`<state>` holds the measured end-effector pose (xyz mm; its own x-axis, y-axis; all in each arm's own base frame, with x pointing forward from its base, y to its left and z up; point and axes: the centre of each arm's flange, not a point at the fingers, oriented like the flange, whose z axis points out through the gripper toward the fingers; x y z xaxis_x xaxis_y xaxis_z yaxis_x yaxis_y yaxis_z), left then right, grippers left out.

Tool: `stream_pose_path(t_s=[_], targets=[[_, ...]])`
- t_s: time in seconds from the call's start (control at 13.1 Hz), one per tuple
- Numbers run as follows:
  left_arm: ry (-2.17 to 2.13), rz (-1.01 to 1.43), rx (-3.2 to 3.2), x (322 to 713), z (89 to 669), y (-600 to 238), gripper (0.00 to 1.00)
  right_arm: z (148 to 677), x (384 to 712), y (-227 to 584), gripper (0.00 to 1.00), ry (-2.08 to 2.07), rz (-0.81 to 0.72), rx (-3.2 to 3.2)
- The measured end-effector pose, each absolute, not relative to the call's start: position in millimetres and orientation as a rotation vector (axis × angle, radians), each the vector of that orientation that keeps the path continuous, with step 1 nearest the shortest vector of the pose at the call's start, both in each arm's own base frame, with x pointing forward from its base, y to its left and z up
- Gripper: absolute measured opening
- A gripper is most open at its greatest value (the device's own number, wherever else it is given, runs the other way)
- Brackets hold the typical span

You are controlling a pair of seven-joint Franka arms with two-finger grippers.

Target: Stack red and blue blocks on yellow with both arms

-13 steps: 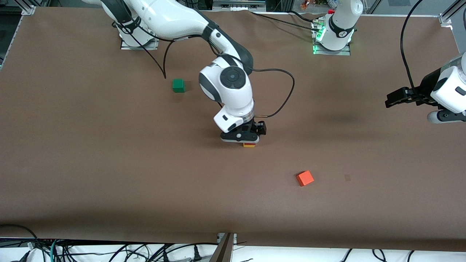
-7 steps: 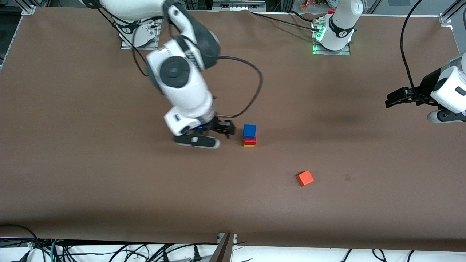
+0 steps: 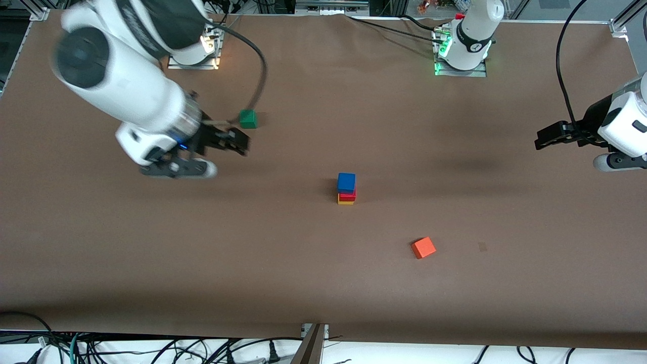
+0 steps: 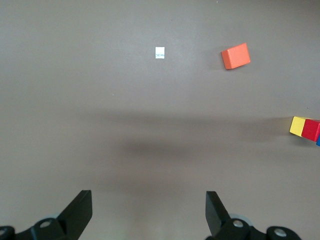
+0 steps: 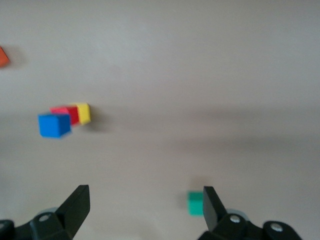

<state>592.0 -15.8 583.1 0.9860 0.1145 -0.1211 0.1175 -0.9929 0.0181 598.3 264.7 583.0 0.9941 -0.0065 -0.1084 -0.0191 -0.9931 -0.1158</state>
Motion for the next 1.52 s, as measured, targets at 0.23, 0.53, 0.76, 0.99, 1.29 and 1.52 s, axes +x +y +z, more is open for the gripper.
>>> stream_pose_path(t_s=[0.23, 0.53, 0.76, 0.99, 1.29, 1.52], targets=[[0.182, -0.188, 3.105, 592, 583, -16, 1.00, 617, 585, 186, 1.00, -0.067, 0.222, -3.040], [0.181, -0.189, 3.105, 592, 583, -16, 1.00, 624, 582, 119, 1.00, -0.106, 0.271, -3.039], [0.181, -0.189, 3.105, 592, 582, -16, 1.00, 617, 574, 103, 1.00, -0.112, 0.297, -3.062], [0.181, -0.189, 3.105, 592, 582, -16, 1.00, 610, 556, 94, 1.00, -0.143, 0.250, -3.104], [0.181, -0.192, 3.105, 593, 581, -16, 1.00, 600, 529, 82, 1.00, -0.174, 0.156, -3.103], [0.181, -0.194, 3.105, 593, 581, -16, 1.00, 584, 528, 68, 1.00, -0.224, 0.114, -3.100]])
